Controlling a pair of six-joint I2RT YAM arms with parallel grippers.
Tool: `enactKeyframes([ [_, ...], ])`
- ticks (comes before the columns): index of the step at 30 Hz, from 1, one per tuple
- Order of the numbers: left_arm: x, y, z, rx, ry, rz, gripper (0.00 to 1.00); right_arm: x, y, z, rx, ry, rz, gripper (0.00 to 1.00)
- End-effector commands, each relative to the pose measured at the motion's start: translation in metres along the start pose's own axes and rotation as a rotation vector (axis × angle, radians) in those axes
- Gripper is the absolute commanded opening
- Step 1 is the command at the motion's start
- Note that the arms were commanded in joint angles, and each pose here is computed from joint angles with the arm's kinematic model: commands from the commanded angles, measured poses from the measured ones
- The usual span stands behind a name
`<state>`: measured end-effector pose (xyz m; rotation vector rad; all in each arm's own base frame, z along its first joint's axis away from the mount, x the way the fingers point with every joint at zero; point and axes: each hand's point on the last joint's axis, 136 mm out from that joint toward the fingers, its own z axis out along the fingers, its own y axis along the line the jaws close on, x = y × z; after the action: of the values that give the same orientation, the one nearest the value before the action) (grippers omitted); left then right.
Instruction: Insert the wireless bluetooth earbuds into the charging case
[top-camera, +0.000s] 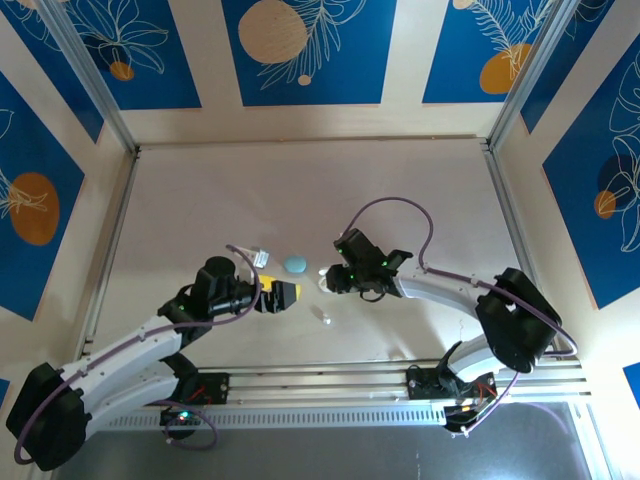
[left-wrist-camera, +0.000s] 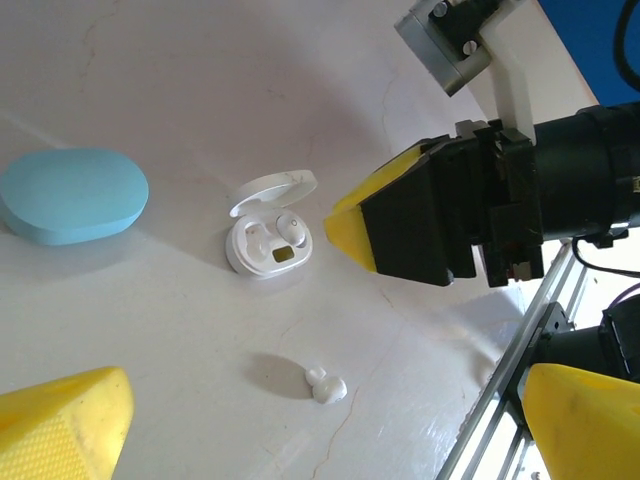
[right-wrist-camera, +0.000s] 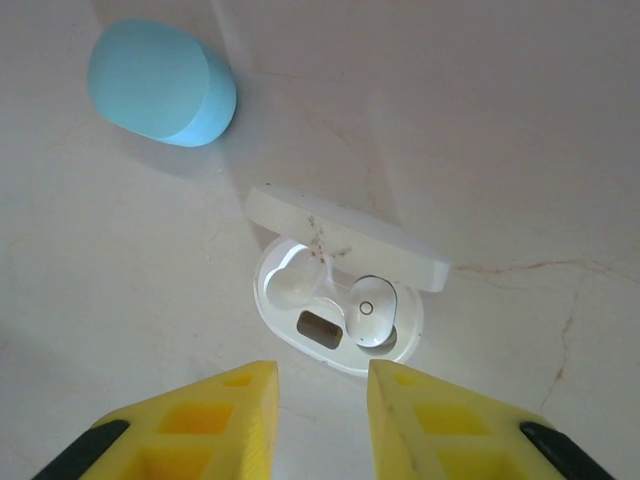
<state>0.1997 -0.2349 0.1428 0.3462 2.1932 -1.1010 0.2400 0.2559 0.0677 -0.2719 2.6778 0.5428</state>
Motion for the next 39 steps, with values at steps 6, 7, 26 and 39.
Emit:
enactKeyframes([
  [6,0.007,0.001,-0.013,-0.025,0.006,0.002,1.0,0.008,0.02,-0.022,-0.041,0.003,-0.025,0.29],
  [7,0.009,0.002,-0.015,-0.03,0.006,0.0,1.0,0.01,0.022,-0.023,-0.048,0.01,-0.029,0.29],
  [26,0.021,0.007,-0.033,-0.061,0.013,-0.02,1.0,0.086,0.041,-0.025,-0.045,0.163,-0.125,0.41],
  [39,0.025,0.011,-0.033,-0.069,0.006,-0.027,1.0,0.112,0.045,-0.005,-0.015,0.222,-0.102,0.47],
])
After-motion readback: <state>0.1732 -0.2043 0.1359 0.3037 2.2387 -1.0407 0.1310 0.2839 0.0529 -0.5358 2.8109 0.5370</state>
